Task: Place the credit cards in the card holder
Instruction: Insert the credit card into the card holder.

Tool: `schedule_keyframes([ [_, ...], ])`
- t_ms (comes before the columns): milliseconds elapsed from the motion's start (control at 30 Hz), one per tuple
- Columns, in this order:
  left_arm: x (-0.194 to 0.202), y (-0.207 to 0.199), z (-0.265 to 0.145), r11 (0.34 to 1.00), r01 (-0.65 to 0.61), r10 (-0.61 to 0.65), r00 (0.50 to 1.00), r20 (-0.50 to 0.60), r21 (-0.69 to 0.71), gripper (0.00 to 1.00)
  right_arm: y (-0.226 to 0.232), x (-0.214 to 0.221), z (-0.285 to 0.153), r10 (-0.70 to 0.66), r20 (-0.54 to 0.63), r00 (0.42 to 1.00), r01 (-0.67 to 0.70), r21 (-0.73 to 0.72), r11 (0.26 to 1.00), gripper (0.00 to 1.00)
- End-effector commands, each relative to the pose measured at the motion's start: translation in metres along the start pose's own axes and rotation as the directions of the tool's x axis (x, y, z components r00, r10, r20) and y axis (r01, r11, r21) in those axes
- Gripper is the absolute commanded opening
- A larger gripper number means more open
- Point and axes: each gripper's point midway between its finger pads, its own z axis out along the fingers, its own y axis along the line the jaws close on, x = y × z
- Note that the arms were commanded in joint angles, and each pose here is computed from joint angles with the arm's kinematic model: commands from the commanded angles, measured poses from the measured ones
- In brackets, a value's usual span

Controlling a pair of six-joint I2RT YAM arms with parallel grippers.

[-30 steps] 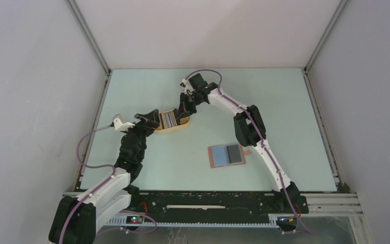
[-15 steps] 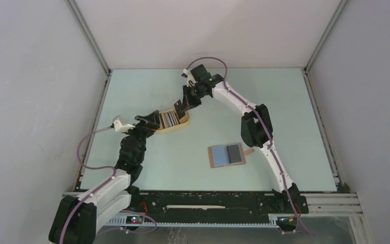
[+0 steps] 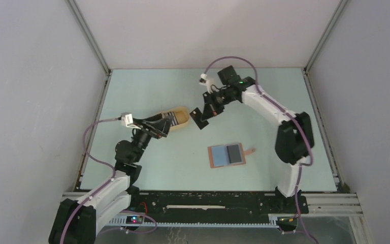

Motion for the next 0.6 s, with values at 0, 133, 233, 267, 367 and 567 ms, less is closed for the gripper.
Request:
schedule_keyframes([
  [0,0.004,-0.072,-0.01,0.935,0.08,-0.048,0.994,-0.102,0.345,1.0,0.035,0.017,-0.068,-0.217,0.145,0.965,0.233,-0.104,0.967,0.0],
  [133,0.018,-0.107,-0.021,0.855,0.198,-0.127,0.976,-0.177,0.48,1.0,0.035,0.047,-0.103,-0.209,0.227,0.951,0.238,-0.111,0.965,0.0],
  [233,0.036,-0.129,-0.022,0.829,0.213,-0.117,0.97,-0.212,0.516,1.0,0.036,0.06,-0.126,-0.203,0.317,0.926,0.257,-0.136,0.957,0.0],
  [267,0.041,-0.134,-0.021,0.828,0.215,-0.118,0.97,-0.213,0.518,1.0,0.038,0.066,-0.13,-0.201,0.335,0.92,0.267,-0.161,0.95,0.0],
  [367,0.055,-0.149,-0.019,0.824,0.232,-0.127,0.965,-0.23,0.518,1.0,0.047,0.082,-0.134,-0.124,0.359,0.925,0.248,-0.321,0.914,0.0],
  [567,0.084,-0.155,0.003,0.841,0.307,-0.188,0.938,-0.291,0.447,0.95,0.051,0.08,-0.133,0.019,0.312,0.95,0.147,-0.5,0.853,0.0],
])
